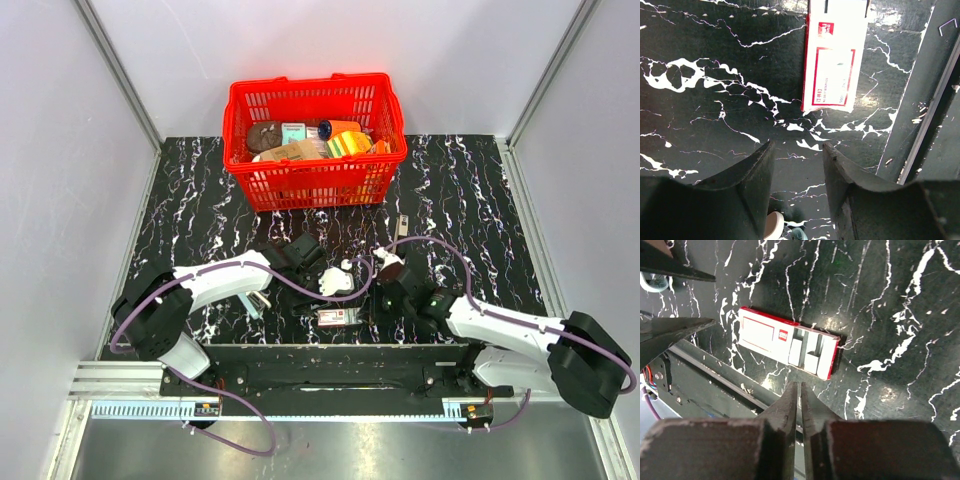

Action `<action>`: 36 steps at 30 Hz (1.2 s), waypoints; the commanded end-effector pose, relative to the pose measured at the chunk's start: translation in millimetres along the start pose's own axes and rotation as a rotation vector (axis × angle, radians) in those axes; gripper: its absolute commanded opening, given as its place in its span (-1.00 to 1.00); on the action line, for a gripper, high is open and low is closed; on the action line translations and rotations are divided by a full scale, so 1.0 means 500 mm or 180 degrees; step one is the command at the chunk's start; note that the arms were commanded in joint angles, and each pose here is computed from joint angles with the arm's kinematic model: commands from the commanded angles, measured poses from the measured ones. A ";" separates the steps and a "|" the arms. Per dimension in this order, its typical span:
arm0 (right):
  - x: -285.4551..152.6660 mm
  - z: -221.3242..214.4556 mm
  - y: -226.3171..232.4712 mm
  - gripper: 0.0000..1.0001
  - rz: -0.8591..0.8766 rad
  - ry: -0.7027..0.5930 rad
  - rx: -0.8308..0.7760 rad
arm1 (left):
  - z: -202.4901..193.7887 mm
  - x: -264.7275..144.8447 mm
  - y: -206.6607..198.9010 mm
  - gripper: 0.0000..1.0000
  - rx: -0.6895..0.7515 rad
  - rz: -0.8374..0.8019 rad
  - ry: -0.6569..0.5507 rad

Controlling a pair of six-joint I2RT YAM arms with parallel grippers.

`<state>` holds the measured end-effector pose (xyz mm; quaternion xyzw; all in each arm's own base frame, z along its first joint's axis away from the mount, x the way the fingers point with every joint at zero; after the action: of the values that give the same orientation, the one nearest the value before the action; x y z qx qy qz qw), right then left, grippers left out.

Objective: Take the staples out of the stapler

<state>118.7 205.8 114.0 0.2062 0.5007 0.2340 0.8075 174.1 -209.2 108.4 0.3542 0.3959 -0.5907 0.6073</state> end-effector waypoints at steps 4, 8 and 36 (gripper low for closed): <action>0.017 0.007 -0.040 -0.56 -0.0249 -0.0047 0.0105 | 0.004 0.001 0.006 -0.05 0.0085 0.0049 -0.0072; 0.026 0.013 -0.046 -0.55 -0.0195 -0.0081 0.0163 | -0.004 0.008 0.010 -0.05 0.0109 0.0091 -0.0026; 0.081 0.011 -0.035 -0.80 0.0121 0.0151 0.0317 | 0.015 0.052 0.019 -0.06 0.0287 0.0408 0.0003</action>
<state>136.4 207.5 74.9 0.2442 0.5271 0.2146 0.7852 176.9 -218.9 87.8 0.3995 0.3595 -0.5734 0.6183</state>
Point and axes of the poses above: each gripper's point midway between its finger pads, its own x axis out along the fingers, its own y axis along the line the jaws close on, z = x × y, the point moved 8 cm from there along -x, back along the fingers, and after that the axes turned 4 degrees about x, right-handed, at the moved point
